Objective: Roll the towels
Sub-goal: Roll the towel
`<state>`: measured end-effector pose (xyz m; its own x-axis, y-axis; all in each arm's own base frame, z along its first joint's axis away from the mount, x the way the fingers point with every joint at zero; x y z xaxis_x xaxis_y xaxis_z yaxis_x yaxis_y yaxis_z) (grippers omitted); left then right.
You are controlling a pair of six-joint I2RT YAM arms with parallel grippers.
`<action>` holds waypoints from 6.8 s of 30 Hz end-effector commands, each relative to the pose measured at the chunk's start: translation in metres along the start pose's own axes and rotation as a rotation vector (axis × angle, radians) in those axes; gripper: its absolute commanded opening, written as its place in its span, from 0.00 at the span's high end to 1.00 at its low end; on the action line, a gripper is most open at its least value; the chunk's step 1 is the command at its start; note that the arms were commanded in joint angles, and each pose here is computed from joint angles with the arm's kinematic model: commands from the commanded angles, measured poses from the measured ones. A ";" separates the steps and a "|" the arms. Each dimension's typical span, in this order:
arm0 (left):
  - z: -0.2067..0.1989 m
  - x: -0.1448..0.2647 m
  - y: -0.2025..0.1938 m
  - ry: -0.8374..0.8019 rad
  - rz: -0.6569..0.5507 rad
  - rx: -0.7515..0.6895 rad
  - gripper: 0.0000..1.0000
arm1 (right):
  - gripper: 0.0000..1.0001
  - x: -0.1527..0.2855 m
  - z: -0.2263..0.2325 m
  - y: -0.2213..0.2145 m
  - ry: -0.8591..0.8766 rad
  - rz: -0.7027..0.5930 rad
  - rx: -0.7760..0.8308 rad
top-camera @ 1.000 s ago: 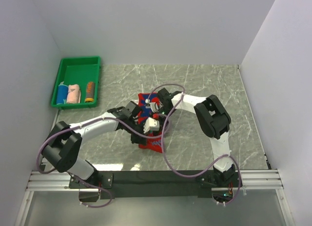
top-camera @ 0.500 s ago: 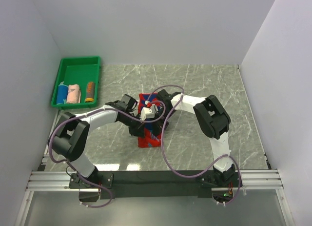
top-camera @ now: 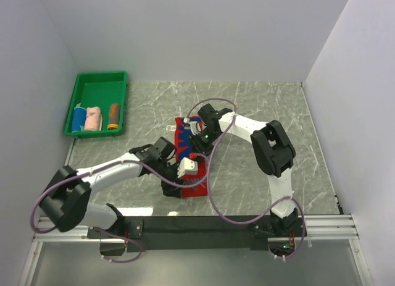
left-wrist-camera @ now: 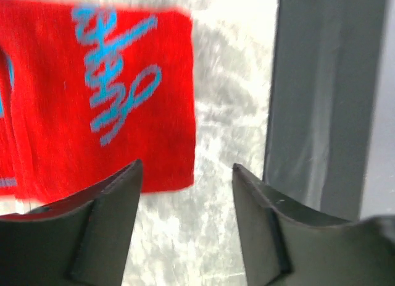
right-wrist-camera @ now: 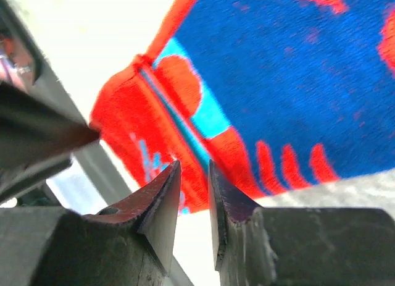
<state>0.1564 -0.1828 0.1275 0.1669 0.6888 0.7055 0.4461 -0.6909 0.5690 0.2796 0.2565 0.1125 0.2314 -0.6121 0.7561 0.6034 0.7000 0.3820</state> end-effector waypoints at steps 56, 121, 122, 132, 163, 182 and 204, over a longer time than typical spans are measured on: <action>0.026 0.003 0.042 -0.019 -0.127 0.118 0.99 | 0.77 -0.024 0.026 -0.018 0.089 0.099 0.052; 0.105 -0.041 0.036 -0.015 0.128 0.409 0.91 | 0.64 0.152 0.009 -0.044 -0.264 -0.480 0.021; 0.109 -0.044 0.033 -0.024 0.141 0.428 0.91 | 0.64 0.149 0.015 -0.045 -0.258 -0.462 0.037; 0.131 -0.055 0.020 -0.052 0.251 0.528 0.90 | 0.66 0.125 0.074 -0.057 -0.396 -0.376 0.428; 0.173 -0.024 -0.029 -0.011 0.280 0.754 0.86 | 0.71 -0.040 0.013 -0.010 -0.217 -0.105 0.198; 0.187 0.105 -0.001 0.038 -0.182 0.698 0.55 | 0.71 -0.060 0.020 -0.002 0.002 -0.067 0.012; 0.018 0.052 -0.028 0.496 -0.168 -0.496 0.28 | 0.85 -0.079 0.023 -0.031 0.184 0.060 -0.172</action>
<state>0.1565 -0.1139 0.1362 -0.2368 0.7043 0.6693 0.1177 -0.6630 0.7393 0.2377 0.3034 0.0770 0.3427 -0.7153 0.6091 0.6801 0.6361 0.3644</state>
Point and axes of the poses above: each gripper's point midway between its finger pads, its own x axis back along the fingers, its own z axis along the line the jaws close on, y = z × x, the point moved 9 cm from there along x, back along the fingers, and after that the axes turned 14 degrees about x, right-handed, at the moved point
